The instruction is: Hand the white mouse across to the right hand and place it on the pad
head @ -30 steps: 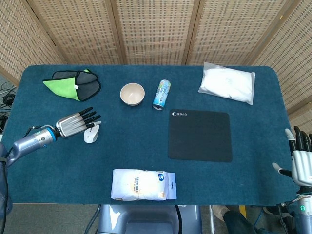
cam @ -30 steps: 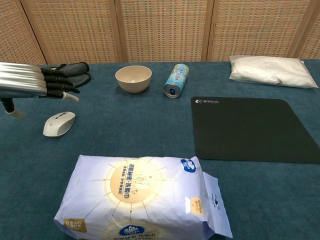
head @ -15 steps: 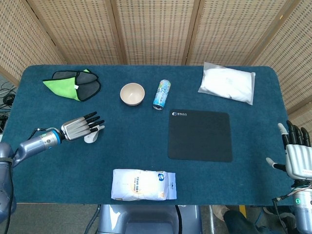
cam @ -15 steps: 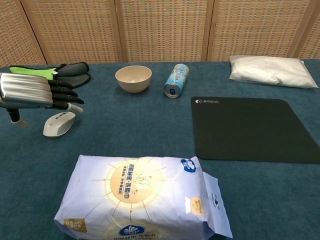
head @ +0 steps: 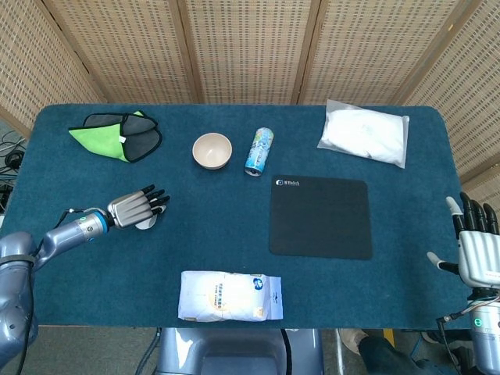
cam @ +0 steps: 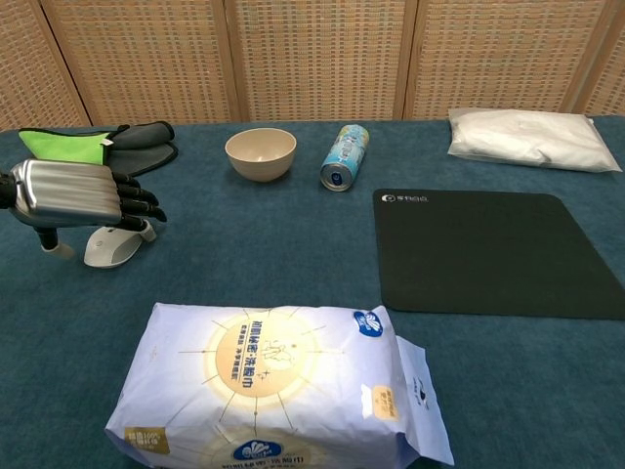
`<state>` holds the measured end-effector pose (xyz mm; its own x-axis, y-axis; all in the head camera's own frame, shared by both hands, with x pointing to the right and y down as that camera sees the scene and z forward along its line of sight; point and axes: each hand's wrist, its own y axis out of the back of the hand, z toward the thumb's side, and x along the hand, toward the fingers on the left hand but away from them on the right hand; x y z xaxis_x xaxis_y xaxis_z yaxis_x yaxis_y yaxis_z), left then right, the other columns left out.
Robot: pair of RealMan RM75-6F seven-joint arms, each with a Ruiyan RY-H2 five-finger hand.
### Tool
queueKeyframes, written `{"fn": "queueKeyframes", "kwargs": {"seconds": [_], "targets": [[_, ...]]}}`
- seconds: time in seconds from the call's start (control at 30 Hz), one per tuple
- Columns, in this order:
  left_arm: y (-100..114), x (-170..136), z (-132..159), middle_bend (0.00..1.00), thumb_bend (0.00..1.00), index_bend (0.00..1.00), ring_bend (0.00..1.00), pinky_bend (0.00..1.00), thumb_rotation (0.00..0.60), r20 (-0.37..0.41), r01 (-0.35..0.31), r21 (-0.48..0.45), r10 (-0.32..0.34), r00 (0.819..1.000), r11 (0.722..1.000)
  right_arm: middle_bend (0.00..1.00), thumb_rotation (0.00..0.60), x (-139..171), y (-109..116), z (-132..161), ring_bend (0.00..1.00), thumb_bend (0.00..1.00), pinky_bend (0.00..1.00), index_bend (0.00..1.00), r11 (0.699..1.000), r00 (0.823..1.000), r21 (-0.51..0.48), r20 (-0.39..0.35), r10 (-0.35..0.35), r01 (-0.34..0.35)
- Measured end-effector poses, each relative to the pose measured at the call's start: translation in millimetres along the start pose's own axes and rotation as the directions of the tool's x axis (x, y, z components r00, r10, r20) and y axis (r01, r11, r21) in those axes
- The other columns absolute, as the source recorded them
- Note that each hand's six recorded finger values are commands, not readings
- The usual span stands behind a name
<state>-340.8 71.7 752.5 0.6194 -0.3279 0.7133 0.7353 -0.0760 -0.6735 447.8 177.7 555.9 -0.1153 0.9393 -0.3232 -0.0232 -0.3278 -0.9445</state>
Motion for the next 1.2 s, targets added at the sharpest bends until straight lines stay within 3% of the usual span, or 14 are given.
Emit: {"fn": "queueKeyframes", "kwargs": {"seconds": [0.17, 0.43, 0.63, 0.73, 0.97, 1.2], "targets": [[0, 0, 1, 0.44, 0.28, 0.65, 0.37, 0.38, 0.600, 0.002, 0.000, 0.016, 0.000, 1.000, 1.000, 0.00, 0.600, 0, 0, 0, 0.00, 0.00, 0.00, 0.00, 1.000, 1.000, 0.000, 0.002, 0.002, -0.002], [5, 0, -2, 0.45, 0.28, 0.67, 0.38, 0.39, 0.600, -0.003, -0.024, 0.022, 0.024, 1.000, 0.999, 0.00, 0.600, 0, 0, -1, 0.00, 0.00, 0.00, 0.00, 1.000, 1.000, -0.002, 0.002, 0.004, -0.004], [22, 4, -5, 0.45, 0.27, 0.67, 0.38, 0.40, 0.600, 0.000, -0.088, 0.022, 0.088, 0.996, 0.996, 0.00, 0.600, 2, 1, -1, 0.00, 0.00, 0.00, 0.00, 1.000, 1.000, -0.009, 0.001, 0.003, -0.003], [40, 9, -9, 0.45, 0.27, 0.67, 0.38, 0.40, 0.600, 0.008, -0.147, 0.027, 0.147, 0.989, 0.989, 0.00, 0.600, 2, 2, -2, 0.00, 0.00, 0.00, 0.00, 1.000, 1.000, -0.013, 0.002, 0.003, -0.003], [93, 31, -13, 0.45, 0.26, 0.67, 0.38, 0.40, 0.600, 0.041, -0.301, 0.044, 0.300, 0.953, 0.953, 0.00, 0.600, 2, 5, -7, 0.00, 0.00, 0.00, 0.00, 1.000, 1.000, -0.025, 0.013, 0.005, -0.005], [142, 67, 0, 0.45, 0.25, 0.67, 0.38, 0.40, 0.600, 0.113, -0.385, 0.074, 0.376, 0.920, 0.920, 0.00, 0.600, 1, 9, -13, 0.00, 0.00, 0.00, 0.00, 0.999, 1.000, -0.040, 0.026, 0.003, -0.002]]}}
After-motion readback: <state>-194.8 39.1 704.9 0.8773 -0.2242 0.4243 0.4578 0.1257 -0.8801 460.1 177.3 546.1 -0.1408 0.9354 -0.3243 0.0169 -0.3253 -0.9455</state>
